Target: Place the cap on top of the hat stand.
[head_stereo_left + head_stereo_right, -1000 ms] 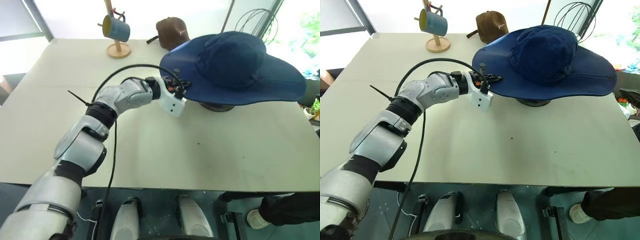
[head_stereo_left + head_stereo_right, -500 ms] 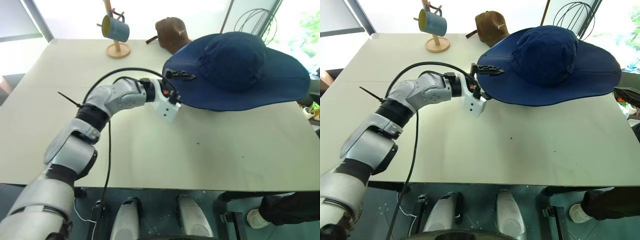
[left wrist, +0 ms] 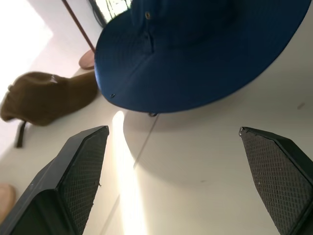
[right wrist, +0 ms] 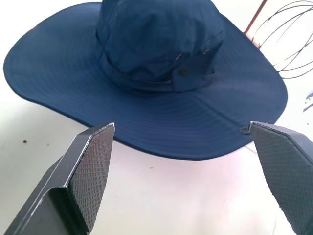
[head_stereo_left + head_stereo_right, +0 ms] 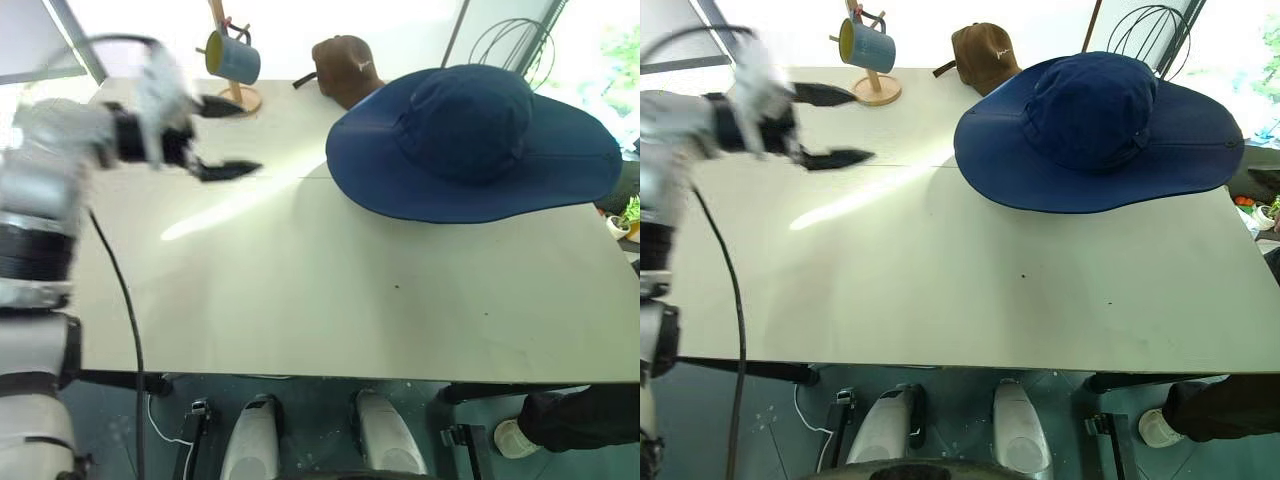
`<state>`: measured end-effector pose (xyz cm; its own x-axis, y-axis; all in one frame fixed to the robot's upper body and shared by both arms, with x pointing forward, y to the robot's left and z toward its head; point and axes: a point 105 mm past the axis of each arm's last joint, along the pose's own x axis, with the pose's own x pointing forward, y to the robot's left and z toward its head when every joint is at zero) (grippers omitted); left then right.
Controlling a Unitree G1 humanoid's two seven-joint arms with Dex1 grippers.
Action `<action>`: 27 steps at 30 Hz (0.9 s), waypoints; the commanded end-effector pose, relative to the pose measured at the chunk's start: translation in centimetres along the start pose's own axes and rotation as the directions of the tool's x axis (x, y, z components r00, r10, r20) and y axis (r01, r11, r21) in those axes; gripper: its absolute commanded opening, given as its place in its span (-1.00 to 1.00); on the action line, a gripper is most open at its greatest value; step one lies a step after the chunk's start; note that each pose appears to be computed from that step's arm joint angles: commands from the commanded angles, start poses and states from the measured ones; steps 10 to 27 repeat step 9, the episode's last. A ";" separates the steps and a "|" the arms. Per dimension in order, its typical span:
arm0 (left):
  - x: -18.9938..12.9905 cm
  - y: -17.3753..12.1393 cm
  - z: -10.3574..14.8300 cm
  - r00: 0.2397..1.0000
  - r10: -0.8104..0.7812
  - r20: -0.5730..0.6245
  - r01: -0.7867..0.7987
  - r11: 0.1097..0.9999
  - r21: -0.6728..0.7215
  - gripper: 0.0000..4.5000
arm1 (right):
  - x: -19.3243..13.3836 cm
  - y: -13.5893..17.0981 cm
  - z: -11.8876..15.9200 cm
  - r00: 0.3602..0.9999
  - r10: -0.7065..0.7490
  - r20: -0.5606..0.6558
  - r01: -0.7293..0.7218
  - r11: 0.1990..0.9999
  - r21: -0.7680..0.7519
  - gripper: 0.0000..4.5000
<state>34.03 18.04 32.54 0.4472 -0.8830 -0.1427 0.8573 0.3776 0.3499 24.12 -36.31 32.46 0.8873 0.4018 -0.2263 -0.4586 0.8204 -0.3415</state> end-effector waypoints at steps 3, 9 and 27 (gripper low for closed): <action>-3.9 -0.2 4.0 0.992 -0.075 0.106 0.089 0.988 -0.128 0.99 | -0.6 -1.0 2.4 0.998 0.014 0.063 -0.013 1.000 -0.022 1.00; -4.0 0.5 3.5 0.997 -0.063 0.050 0.068 0.991 -0.111 0.99 | 0.6 -1.2 2.1 0.997 0.046 0.061 -0.045 0.999 -0.017 1.00; -4.0 0.5 3.5 0.997 -0.063 0.050 0.068 0.991 -0.111 0.99 | 0.6 -1.2 2.1 0.997 0.046 0.061 -0.045 0.999 -0.017 1.00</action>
